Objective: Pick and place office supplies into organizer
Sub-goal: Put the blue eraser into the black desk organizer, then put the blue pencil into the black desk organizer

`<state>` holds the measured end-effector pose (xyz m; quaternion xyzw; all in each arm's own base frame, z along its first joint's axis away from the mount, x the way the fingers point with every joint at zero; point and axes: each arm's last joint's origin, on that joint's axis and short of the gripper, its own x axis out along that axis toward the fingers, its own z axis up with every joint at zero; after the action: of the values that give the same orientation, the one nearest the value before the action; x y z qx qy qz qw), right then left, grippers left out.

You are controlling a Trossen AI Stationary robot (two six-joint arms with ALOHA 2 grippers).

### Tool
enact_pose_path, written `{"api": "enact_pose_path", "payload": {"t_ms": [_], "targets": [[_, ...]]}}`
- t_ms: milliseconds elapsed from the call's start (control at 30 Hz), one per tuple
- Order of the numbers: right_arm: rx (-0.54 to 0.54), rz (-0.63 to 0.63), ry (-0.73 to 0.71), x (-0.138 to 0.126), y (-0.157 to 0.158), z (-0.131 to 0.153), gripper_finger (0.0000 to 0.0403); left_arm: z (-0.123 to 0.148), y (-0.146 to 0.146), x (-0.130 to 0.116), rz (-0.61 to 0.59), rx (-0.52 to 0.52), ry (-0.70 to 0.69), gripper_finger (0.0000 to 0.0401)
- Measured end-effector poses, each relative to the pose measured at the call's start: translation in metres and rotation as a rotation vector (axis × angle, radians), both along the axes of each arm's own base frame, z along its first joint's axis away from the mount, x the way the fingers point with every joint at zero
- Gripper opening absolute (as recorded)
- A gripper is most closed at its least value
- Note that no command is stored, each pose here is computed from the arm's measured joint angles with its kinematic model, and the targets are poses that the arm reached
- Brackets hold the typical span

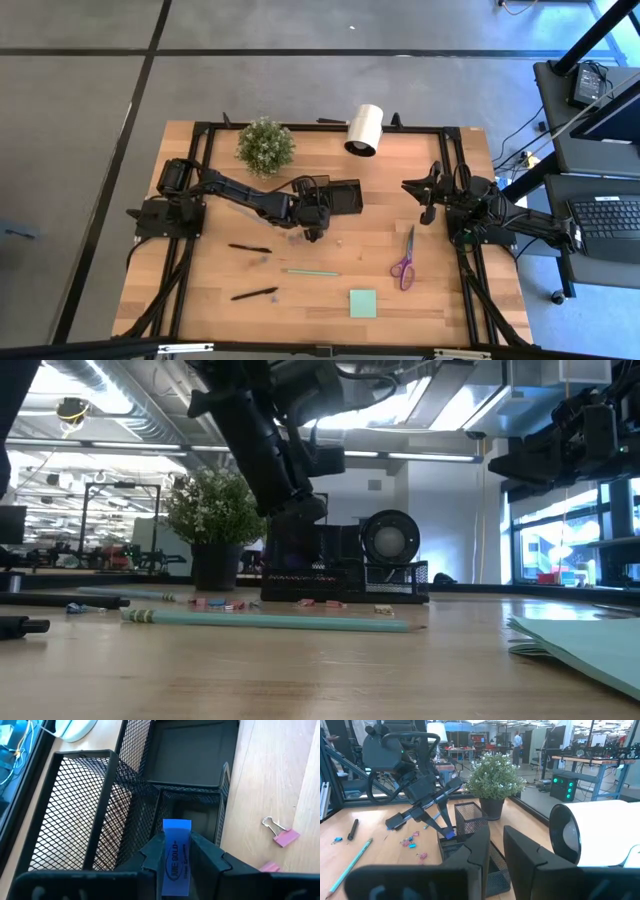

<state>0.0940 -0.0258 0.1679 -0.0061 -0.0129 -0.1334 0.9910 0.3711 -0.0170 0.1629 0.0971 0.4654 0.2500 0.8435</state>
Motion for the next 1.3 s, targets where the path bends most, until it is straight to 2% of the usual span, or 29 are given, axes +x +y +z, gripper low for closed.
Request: {"api": "enact_pose_path", "payload": {"t_ms": [533,900,1133,1300], "targets": [[0.000,0.000,0.000,0.000,0.000,0.000,0.0060,0.000,0.000,0.000,-0.005,-0.008,0.001,0.0071],[0.000,0.000,0.000,0.000,0.000,0.000,0.0060,0.000,-0.001,0.000,-0.011,-0.019,0.002,0.0113],[0.000,0.000,0.000,0.000,0.000,0.000,0.0060,0.000,-0.001,0.000,-0.013,-0.019,0.002,0.0112],[0.001,0.000,0.000,0.000,0.000,0.000,0.0060,0.015,-0.012,-0.003,-0.059,-0.050,0.017,0.0113]]}}
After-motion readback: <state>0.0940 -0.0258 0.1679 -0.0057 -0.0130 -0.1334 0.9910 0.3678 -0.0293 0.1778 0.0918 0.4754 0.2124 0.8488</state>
